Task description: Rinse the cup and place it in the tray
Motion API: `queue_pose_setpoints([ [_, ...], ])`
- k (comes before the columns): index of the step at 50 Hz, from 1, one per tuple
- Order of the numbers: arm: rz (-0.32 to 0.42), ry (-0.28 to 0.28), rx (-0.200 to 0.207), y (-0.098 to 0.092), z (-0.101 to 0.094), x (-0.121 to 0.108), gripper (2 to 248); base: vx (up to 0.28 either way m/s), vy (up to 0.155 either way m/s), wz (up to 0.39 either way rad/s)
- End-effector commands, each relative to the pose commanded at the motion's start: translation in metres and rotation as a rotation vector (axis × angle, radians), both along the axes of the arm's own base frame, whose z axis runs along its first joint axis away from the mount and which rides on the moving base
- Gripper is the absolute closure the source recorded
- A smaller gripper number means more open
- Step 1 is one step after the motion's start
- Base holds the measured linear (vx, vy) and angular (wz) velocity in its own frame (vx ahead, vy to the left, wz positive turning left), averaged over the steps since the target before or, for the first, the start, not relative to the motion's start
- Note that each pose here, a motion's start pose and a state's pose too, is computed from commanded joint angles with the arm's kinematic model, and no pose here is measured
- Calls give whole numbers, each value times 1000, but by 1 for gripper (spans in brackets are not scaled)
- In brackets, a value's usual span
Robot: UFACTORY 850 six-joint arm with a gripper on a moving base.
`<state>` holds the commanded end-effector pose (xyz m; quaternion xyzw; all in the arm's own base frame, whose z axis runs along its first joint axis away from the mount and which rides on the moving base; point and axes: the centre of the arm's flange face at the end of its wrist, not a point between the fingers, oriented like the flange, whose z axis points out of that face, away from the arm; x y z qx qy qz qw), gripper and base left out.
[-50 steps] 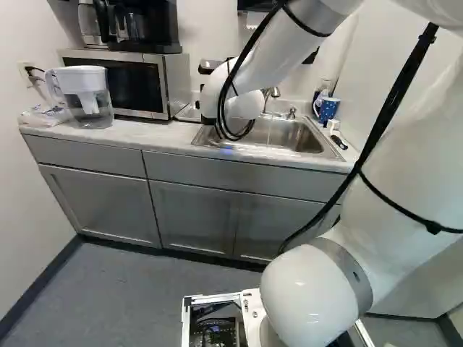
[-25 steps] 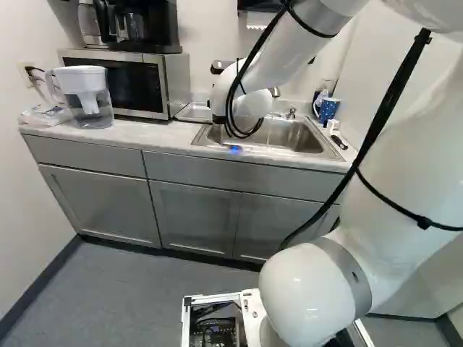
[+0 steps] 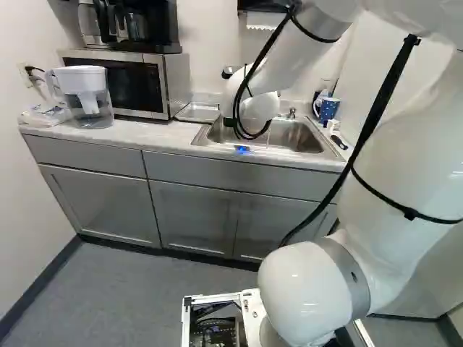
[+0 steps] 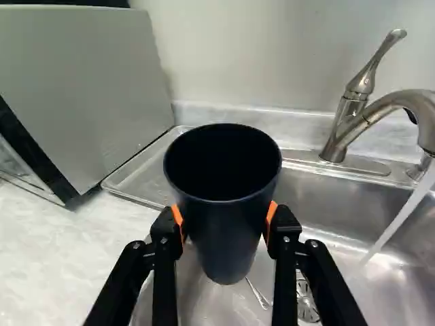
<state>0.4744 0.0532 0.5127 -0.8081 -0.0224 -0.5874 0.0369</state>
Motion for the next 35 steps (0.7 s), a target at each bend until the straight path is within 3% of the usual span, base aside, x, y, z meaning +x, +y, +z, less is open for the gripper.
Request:
queue_pose_setpoints([
  [35, -111, -14, -3, -52, -30, 9, 125, 0, 0, 0],
])
